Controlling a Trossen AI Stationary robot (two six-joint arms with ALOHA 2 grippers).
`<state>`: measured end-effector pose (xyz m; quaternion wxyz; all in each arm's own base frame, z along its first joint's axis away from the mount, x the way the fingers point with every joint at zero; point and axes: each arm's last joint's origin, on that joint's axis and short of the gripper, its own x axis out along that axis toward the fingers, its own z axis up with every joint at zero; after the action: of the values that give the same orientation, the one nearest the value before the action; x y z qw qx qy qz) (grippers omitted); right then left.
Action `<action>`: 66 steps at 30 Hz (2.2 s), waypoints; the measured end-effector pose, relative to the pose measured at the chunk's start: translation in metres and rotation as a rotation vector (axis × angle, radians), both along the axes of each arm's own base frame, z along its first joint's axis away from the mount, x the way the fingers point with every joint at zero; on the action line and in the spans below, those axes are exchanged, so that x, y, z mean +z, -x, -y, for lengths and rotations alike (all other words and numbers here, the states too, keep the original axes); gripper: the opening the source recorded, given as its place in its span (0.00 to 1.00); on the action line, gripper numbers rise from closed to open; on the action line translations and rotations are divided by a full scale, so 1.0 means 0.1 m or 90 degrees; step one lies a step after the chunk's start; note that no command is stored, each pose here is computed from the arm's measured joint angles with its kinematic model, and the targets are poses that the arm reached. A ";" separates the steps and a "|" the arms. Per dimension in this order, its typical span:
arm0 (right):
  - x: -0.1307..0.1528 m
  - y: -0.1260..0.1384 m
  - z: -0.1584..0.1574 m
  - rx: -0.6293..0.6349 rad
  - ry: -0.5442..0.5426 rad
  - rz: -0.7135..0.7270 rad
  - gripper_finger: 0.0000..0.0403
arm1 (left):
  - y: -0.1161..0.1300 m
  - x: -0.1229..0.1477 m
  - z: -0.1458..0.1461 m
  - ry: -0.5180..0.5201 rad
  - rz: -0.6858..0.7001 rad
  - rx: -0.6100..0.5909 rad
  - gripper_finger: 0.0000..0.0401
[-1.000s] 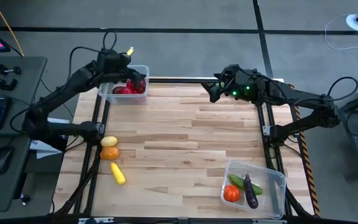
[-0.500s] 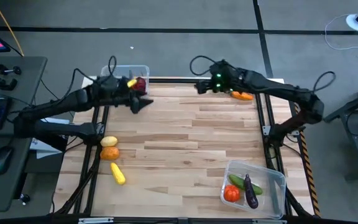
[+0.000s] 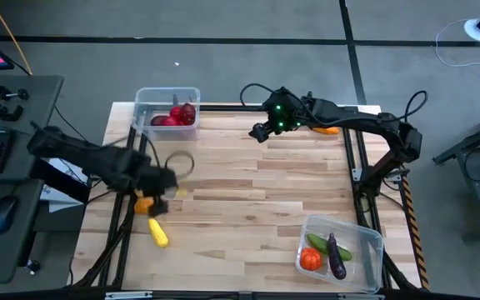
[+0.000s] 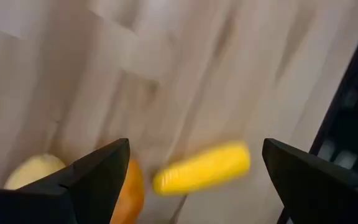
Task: Sort produce into baskets
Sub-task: Put the yellow corn into the bottom transparent bin
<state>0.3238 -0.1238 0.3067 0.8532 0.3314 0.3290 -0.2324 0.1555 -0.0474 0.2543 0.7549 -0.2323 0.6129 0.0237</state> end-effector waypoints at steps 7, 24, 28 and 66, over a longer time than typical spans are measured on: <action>-0.03 0.03 -0.01 0.001 -0.008 -0.025 0.95 | 0.11 -0.18 0.59 -0.052 -0.065 -0.219 0.89; -0.04 0.05 -0.01 -0.007 0.001 -0.043 0.95 | 0.05 -0.89 1.25 -0.252 -0.128 -0.406 0.89; -0.04 0.05 -0.01 -0.007 0.000 -0.045 0.95 | 0.01 -0.95 1.33 -0.239 -0.100 -0.404 0.89; 1.43 1.98 -0.69 -0.145 0.197 0.256 0.95 | -1.48 0.35 -0.58 -0.642 0.377 -0.211 0.35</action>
<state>0.1262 -0.0549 0.4495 0.9103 0.2715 0.0747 -0.3035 0.3034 0.0109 0.2896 0.9040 0.2558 0.3180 0.1274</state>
